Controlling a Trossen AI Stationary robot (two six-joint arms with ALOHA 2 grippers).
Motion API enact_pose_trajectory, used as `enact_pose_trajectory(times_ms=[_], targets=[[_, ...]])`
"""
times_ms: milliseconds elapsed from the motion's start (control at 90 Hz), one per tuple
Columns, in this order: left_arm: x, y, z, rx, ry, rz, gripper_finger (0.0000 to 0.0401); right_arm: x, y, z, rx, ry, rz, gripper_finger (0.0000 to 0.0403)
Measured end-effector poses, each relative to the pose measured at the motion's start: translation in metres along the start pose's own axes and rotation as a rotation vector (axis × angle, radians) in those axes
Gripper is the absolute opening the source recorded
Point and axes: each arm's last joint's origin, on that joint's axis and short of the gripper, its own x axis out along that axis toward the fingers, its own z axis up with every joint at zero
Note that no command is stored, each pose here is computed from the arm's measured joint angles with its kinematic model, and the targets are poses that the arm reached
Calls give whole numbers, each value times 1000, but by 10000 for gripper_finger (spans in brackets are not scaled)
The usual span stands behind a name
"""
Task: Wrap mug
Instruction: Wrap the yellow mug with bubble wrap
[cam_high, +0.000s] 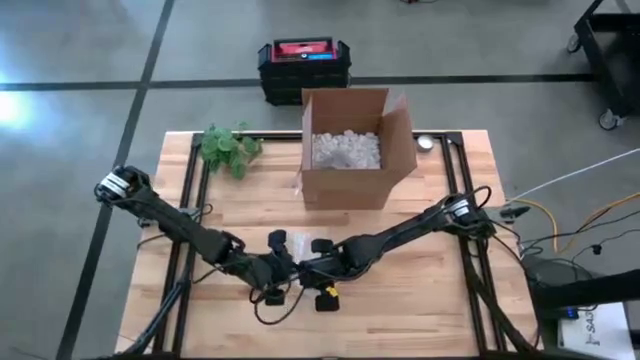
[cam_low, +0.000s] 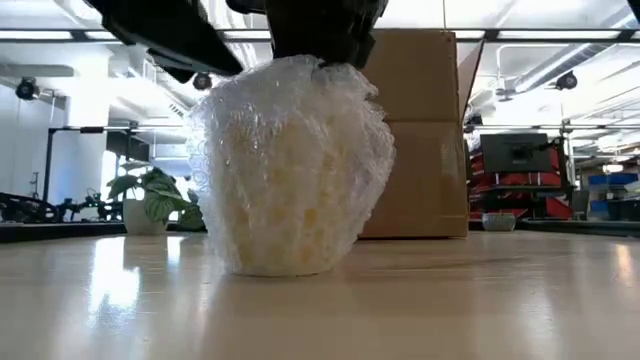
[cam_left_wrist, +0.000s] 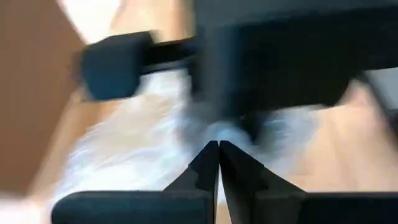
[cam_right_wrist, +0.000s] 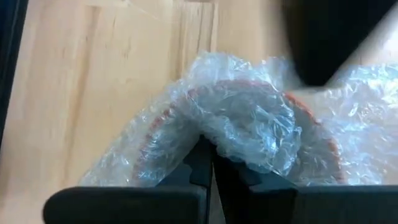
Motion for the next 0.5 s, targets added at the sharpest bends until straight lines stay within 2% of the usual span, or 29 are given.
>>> enact_pose_trajectory(times_ms=[78,144,344,500], targets=[[9,7,-12,6,24,70,1,0,1,0,-3,-4,2,2],[18,10,-20,-2,44,79,1,0,2,0,-17,-8,1,2],[31,-5,-25,-106,10,-148,1,-1,6,-1,-113,-4,15,2],[26,-24,-30,-189,19,-255,1,-7,12,-2,-267,-3,108,2]])
